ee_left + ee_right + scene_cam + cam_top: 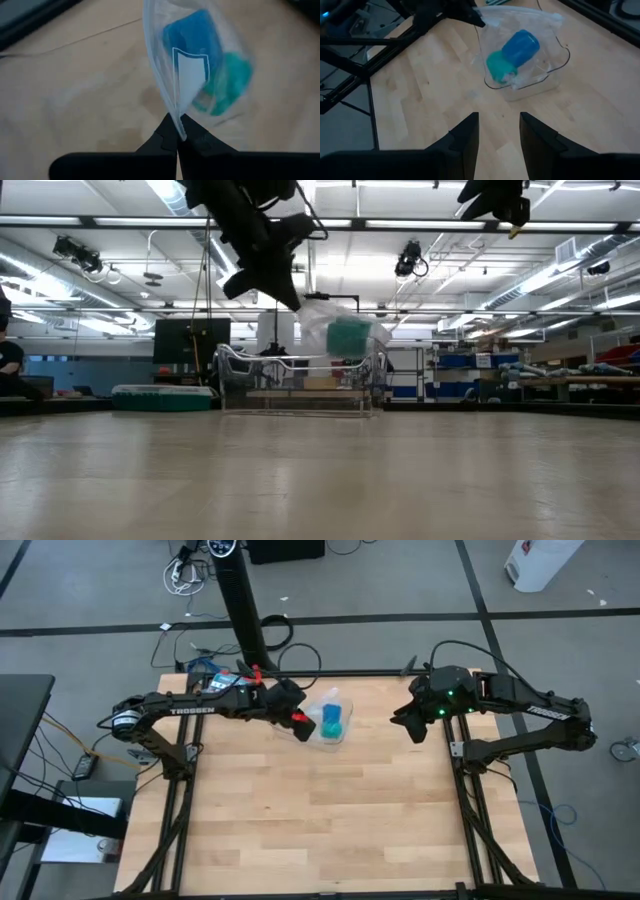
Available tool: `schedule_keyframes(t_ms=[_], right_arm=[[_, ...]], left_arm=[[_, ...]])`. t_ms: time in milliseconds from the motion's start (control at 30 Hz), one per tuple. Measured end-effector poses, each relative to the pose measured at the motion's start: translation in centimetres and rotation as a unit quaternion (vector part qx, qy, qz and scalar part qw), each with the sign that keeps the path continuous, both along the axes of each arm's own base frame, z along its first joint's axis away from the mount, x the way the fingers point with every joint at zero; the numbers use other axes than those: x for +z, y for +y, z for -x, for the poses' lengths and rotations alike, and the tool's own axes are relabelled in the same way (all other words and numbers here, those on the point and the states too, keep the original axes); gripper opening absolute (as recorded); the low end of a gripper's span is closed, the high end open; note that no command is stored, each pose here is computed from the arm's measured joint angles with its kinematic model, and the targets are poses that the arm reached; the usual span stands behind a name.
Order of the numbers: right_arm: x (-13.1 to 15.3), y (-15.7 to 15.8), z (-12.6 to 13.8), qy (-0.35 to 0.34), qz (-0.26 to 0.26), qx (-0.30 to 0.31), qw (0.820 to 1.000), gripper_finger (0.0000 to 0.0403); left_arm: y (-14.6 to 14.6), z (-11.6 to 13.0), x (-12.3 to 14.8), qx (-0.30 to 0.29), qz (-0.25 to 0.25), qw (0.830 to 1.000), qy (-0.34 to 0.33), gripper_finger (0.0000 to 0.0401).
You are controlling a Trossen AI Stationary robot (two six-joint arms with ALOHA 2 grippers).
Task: Roll bandage
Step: Put the transparent zip bag into the transparent bin
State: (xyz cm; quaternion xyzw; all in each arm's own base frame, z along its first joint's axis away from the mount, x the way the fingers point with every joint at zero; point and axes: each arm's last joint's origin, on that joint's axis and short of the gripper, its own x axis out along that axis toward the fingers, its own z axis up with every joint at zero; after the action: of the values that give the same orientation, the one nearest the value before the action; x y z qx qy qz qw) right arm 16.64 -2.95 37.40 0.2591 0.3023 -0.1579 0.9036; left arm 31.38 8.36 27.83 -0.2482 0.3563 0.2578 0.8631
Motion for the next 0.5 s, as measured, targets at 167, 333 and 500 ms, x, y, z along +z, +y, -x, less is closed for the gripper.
schedule_keyframes(t_ms=[167,333,500], right_arm=[[0.02,0.01,-0.02,-0.002,-0.002,0.001,1.000,0.0132],[0.15,-0.01,-0.12,-0.010,0.000,0.001,1.000,0.0132],[0.37,-0.04,-0.29,-0.024,0.002,0.000,1.000,0.0132]], left_arm=[[0.07,0.34,-0.95,-0.006,-0.020,0.998,0.057,0.0005],[-0.68,0.04,-0.93,-0.072,-0.039,0.995,0.061,0.0057],[-0.70,0.11,-0.97,-0.077,-0.058,0.993,0.073,0.0160]])
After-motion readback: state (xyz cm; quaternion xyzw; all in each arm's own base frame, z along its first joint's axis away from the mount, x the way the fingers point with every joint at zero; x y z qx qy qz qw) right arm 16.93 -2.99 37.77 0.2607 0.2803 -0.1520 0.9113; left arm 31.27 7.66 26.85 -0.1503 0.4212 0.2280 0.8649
